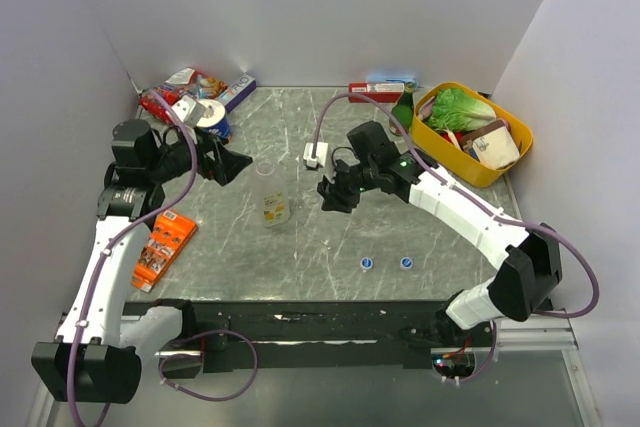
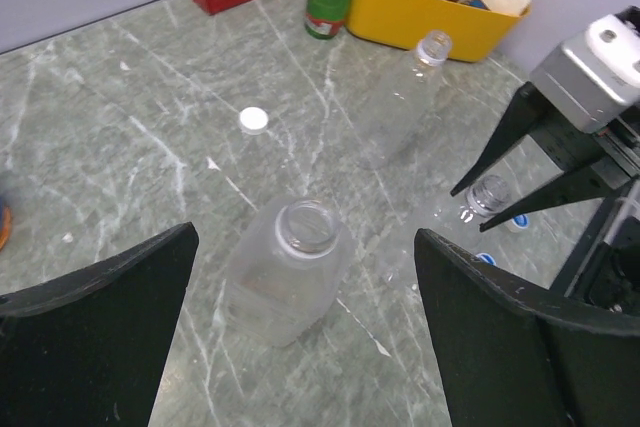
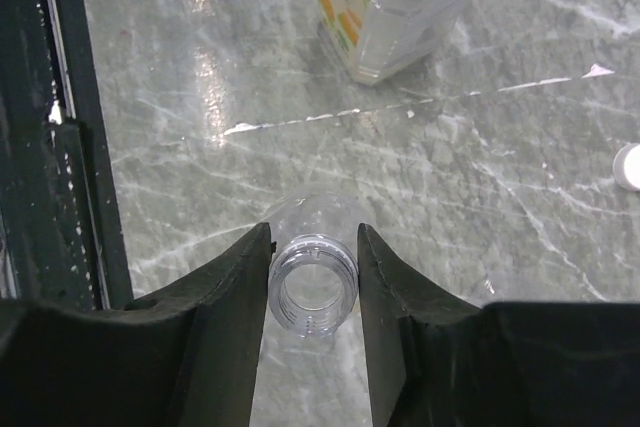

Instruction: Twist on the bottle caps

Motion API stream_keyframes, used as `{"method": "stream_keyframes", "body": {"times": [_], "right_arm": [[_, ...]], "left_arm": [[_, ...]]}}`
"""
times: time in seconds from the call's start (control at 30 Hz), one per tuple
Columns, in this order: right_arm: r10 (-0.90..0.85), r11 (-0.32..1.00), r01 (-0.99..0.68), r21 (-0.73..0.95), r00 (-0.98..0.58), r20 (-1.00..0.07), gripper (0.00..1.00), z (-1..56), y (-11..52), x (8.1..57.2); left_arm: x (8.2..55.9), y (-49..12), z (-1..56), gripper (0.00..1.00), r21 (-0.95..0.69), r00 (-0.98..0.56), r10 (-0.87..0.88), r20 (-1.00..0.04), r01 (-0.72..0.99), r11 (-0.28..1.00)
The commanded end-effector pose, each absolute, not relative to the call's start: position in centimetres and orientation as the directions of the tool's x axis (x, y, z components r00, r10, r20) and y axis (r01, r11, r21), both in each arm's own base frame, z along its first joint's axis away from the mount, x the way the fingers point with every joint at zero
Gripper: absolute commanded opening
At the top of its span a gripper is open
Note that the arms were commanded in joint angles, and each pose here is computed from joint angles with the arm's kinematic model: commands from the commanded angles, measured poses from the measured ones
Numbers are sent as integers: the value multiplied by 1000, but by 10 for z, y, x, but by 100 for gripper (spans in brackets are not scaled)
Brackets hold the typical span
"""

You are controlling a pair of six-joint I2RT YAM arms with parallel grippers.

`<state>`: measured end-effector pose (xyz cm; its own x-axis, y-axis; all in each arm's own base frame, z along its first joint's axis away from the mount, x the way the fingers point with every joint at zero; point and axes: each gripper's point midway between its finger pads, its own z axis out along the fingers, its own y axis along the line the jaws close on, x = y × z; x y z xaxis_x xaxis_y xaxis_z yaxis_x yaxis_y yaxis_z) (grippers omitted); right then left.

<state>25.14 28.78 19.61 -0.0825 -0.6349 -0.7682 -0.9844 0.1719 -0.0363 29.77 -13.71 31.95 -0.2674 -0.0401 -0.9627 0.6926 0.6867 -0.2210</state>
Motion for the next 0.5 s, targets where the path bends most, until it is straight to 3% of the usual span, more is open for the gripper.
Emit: {"method": "stream_keyframes", "body": {"times": [0.0,0.27,0.47], "right_arm": [[-600,138,-986,-92,-10,-800,19,237,282,240],[-510,133,-980,-147,60,-858,9,358,229,201],[-435,185,-970,-157,62,-898,7,403,221,196]], "left_arm": [[282,-165,348,96,-150,-175,-12,-985,808,569],[210,-270,358,96,-10,-25,60,-998,971,238],[208,-311,344,96,87,89,1,-996,980,178]]}}
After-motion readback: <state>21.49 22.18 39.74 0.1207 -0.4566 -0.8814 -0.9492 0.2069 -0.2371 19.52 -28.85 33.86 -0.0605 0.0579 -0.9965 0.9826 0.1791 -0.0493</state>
